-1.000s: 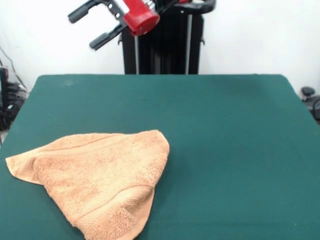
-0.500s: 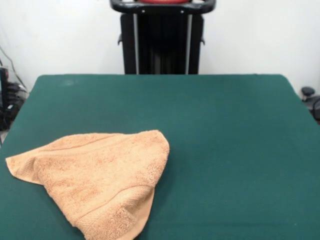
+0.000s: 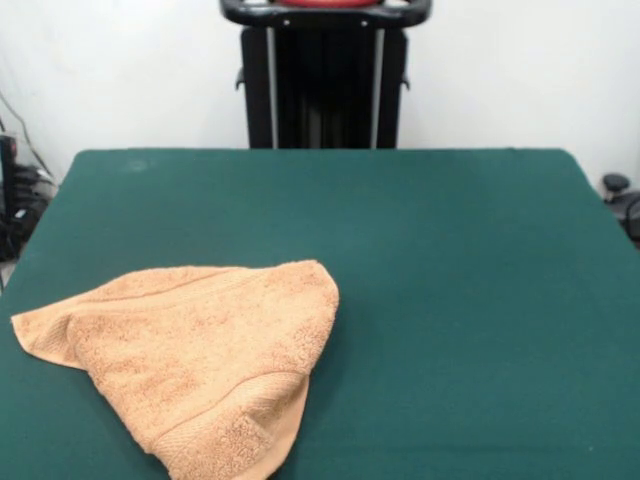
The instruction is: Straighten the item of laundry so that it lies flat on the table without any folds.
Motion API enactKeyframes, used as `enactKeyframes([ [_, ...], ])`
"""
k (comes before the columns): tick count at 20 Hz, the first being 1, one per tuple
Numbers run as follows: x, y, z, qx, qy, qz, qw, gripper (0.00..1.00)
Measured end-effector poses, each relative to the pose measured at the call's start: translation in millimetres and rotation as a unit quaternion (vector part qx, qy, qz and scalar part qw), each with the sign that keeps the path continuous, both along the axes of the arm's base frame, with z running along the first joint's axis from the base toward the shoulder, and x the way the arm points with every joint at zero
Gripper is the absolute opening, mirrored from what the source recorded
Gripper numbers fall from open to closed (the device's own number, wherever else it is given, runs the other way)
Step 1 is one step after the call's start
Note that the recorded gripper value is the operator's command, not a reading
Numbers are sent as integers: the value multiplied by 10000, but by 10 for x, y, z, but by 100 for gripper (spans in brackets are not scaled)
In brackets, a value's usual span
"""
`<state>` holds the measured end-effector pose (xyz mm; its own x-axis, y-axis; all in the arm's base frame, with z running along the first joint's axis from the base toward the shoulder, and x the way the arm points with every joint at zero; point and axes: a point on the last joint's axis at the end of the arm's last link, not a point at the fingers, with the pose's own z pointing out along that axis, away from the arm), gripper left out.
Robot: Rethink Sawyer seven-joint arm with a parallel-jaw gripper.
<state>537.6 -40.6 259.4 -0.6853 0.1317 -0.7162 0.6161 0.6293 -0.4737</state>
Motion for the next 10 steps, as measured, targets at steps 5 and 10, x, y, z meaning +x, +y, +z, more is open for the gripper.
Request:
enactKeyframes([
  [5, 5, -70, -113, -17, 103, -55, 9999, 100],
  [10, 21, -102, -291, -97, 277, -60, 9996, 100],
])
